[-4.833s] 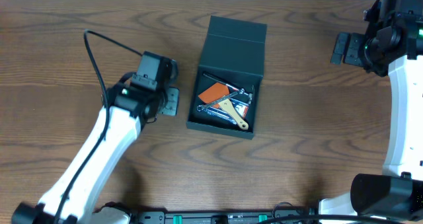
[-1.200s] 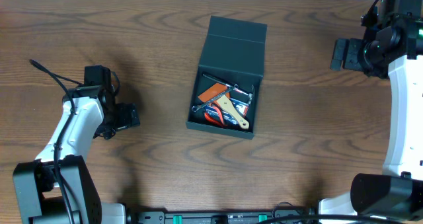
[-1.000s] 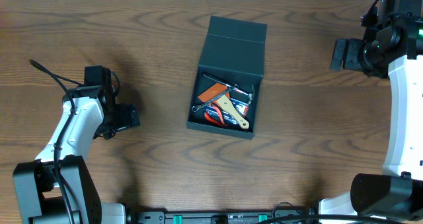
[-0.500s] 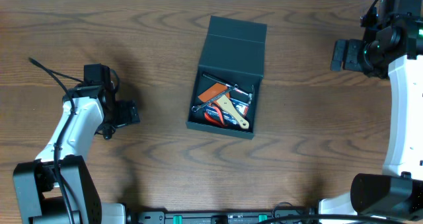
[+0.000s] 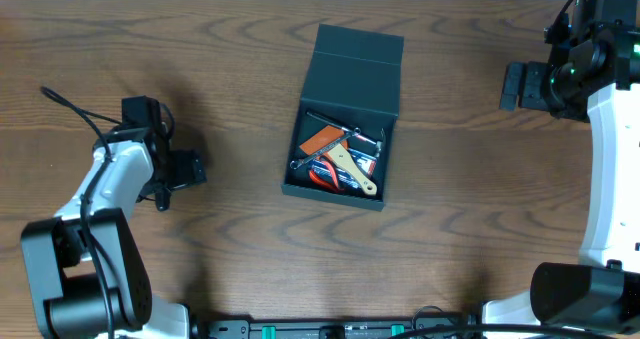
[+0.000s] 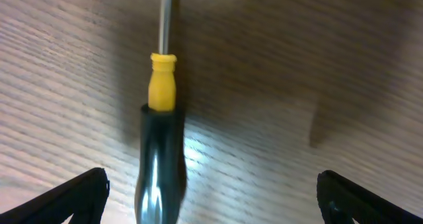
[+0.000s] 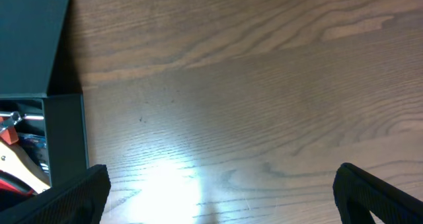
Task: Pack container
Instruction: 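Lower the left gripper onto the yellow-black screwdriver handle and grasp it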
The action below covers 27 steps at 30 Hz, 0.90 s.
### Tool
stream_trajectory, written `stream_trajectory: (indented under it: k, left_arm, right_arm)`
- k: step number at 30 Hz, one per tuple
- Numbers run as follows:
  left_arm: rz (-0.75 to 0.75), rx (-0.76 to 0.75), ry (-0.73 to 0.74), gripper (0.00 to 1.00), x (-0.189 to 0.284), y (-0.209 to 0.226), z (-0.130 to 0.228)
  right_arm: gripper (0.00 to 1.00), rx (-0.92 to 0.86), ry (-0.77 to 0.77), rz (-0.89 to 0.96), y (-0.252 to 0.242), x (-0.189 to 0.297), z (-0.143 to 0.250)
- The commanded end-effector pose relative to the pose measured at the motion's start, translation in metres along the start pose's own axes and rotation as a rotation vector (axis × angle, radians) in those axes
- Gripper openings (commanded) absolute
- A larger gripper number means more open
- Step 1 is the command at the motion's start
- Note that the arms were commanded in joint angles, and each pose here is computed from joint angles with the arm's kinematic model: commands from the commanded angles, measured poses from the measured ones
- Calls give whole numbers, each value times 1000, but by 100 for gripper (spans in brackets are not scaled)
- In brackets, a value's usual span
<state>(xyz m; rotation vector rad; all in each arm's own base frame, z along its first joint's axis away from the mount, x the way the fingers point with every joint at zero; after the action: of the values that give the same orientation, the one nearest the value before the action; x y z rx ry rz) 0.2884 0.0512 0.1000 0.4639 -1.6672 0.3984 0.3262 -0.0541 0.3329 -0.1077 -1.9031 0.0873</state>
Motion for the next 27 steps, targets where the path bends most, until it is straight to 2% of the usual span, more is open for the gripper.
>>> stream_trajectory:
  k: [1, 25, 26, 27]
  left_arm:
    - [-19, 5, 13, 99, -9, 6, -2]
    - [-53, 5, 177, 99, -36, 10, 14]
    - [-53, 5, 177, 97, -36, 10, 14]
    - [-53, 4, 177, 89, -36, 10, 14]
  right_arm:
    - [99, 9, 15, 10, -3, -2, 2]
    - [99, 10, 34, 7, -3, -2, 5]
    - [99, 10, 34, 7, -3, -2, 5]
    - [99, 10, 34, 7, -3, -2, 5]
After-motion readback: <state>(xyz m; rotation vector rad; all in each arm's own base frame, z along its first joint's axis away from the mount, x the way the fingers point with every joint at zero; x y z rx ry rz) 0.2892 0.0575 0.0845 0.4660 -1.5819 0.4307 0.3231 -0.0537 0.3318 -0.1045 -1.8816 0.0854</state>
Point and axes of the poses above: each gripper's point midway between its finger pads, its own x axis back along the fingers, its own y axis along the line the jaws close on, z = x × y, the point moved 9 cm from there along x, back along the fingers, and after that the axes turned 12 degrees about x, right-handed, at the moved point
